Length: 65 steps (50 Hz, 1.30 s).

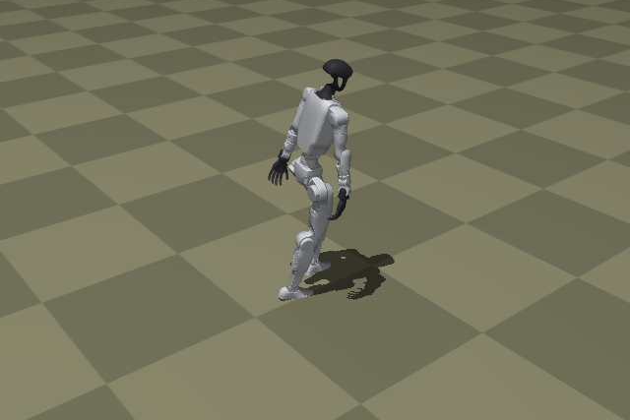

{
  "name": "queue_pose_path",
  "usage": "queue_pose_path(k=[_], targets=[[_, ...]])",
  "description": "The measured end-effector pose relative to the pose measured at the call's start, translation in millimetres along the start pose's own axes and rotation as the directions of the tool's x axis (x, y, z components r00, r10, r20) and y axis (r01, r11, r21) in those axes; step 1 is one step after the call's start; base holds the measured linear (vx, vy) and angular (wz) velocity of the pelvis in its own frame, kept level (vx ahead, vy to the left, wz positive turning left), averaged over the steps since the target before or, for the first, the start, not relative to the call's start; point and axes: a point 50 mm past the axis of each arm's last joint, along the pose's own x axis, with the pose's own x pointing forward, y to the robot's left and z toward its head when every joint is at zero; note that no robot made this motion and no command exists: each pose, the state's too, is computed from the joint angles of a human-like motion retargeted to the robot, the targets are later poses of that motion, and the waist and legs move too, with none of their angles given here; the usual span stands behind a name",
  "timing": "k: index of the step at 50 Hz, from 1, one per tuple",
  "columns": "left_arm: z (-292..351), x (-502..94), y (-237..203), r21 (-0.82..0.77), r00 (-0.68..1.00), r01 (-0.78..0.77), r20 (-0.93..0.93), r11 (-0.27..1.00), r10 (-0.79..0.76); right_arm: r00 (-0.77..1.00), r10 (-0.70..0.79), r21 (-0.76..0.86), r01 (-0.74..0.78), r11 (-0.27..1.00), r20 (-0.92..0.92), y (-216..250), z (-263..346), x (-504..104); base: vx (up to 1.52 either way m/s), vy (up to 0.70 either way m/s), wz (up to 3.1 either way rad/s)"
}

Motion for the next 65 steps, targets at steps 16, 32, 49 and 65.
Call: queue_pose_path(k=[16, 32, 49, 65], targets=[[28.7, 1.1, -25.8, 0.126, 0.991, 0.099, 0.075, 0.987, -0.109, 0.979, -0.006, -0.451, 0.100, 0.887, 0.206, 21.3, 77.1, -10.3, 0.50, 0.22, -0.78], [74.0, -34.7, 84.6, -0.062, 0.946, -0.248, 0.201, 0.967, 0.256, 0.998, -0.015, -0.218, 0.027, 0.976, 0.056, 20.2, 11.1, 4.8, 0.38, 0.19, -0.37], [126.7, -56.2, 94.3, 0.037, 0.893, -0.303, 0.361, 0.952, 0.270, 0.985, 0.074, 0.032, -0.070, 0.997, -0.155, 52.8, -74.1, 12.8, 0.34, -0.01, -0.22], [135.6, -59.3, 70.8, 0.199, 0.804, -0.400, 0.545, 0.895, 0.238, 0.901, 0.225, 0.143, -0.184, 0.973, -0.371, 76.6, -139.3, 1.9, 0.52, -0.26, -0.03]])
